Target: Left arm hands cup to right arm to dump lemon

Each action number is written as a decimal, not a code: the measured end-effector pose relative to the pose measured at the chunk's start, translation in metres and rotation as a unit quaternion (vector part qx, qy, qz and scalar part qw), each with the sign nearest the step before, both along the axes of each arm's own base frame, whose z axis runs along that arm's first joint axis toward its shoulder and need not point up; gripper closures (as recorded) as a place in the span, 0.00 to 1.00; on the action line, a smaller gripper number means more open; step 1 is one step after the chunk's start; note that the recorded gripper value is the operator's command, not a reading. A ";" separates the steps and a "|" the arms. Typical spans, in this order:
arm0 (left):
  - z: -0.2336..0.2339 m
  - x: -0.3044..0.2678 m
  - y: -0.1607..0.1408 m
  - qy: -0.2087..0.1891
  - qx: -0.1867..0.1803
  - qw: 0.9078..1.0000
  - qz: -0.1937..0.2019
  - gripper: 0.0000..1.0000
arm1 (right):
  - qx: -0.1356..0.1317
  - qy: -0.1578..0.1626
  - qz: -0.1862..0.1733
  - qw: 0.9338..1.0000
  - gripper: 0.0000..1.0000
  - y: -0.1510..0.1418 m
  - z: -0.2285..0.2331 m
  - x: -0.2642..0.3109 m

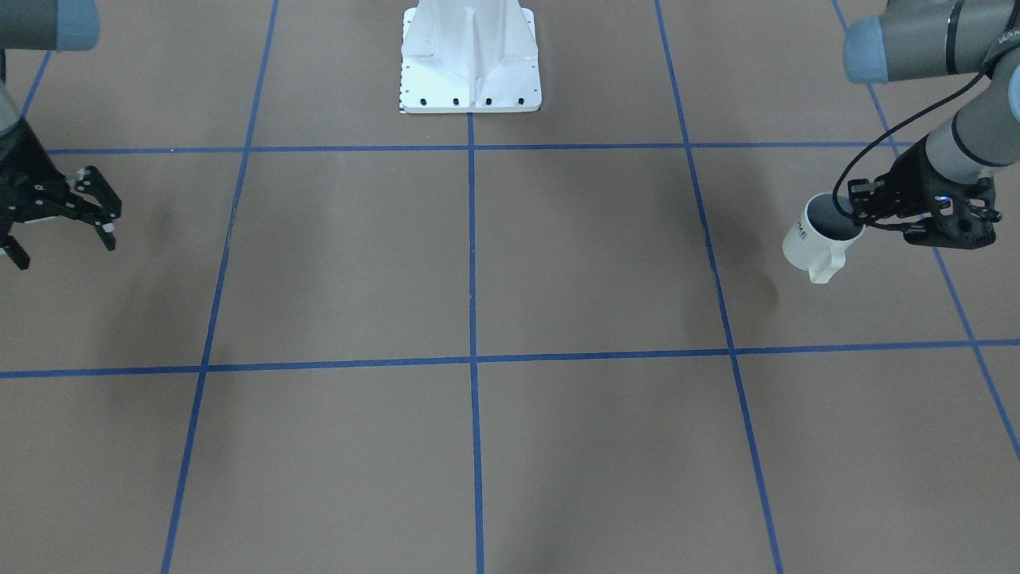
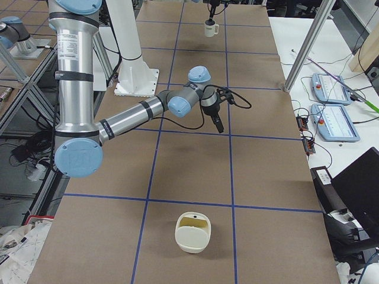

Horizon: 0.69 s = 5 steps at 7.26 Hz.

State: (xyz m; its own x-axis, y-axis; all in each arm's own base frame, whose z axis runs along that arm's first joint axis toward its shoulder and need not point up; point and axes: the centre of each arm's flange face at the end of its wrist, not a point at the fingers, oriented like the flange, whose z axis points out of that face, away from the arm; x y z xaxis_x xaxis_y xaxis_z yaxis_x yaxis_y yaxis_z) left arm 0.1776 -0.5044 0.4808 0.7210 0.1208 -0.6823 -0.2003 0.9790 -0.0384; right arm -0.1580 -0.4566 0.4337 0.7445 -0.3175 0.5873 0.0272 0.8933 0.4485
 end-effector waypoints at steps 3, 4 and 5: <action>0.043 0.001 -0.002 -0.019 -0.042 0.999 0.004 1.00 | -0.023 -0.011 -0.008 1.000 0.00 0.006 0.021 0.038; 0.055 -0.001 0.006 -0.025 -0.053 0.998 0.009 0.97 | -0.025 -0.011 -0.009 1.000 0.00 0.007 0.022 0.040; 0.062 -0.003 0.011 -0.028 -0.056 0.998 0.015 0.01 | -0.025 -0.011 -0.009 1.000 0.00 0.007 0.023 0.040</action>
